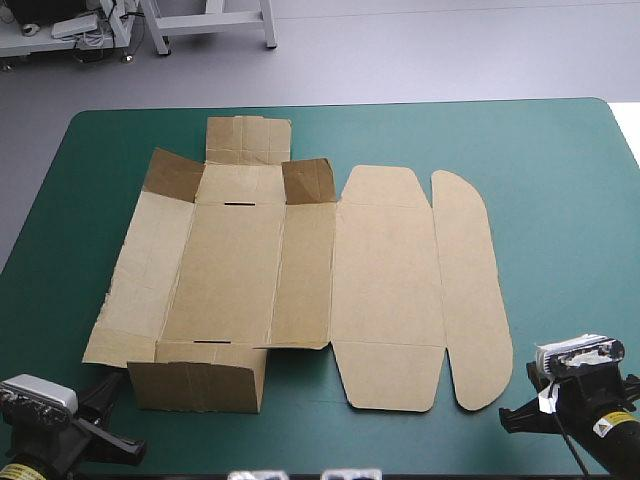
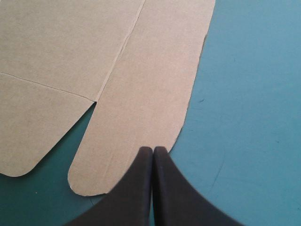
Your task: Fold the box
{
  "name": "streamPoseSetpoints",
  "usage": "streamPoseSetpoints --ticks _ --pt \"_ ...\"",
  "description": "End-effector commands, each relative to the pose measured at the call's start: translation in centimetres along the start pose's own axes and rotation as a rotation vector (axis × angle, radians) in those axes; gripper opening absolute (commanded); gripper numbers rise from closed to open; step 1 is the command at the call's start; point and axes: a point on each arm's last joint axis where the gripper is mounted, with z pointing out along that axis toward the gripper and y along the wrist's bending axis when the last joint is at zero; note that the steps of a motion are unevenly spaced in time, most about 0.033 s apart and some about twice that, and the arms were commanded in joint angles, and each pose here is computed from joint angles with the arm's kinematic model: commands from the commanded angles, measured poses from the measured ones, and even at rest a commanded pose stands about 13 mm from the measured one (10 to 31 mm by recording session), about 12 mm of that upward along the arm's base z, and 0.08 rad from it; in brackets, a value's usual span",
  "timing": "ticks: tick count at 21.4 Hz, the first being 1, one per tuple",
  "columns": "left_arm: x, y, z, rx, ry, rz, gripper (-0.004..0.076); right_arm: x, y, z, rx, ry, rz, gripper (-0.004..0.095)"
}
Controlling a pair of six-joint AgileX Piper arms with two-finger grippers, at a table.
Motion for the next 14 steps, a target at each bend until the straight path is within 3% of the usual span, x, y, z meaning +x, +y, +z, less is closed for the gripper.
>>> streamPoseSetpoints --ticks 1,14 --pt "-1.25 0.02 -0.25 0.006 -0.079 -0.003 -0.0009 -1.05 -0.04 -0.44 0.006 -0.068 -0.003 -0.0018" --pt "-1.78 0.21 -0.45 -0.014 -0.084 0.03 -0.0009 -1.05 -0.04 -0.44 0.006 -0.068 -0.003 -0.0018"
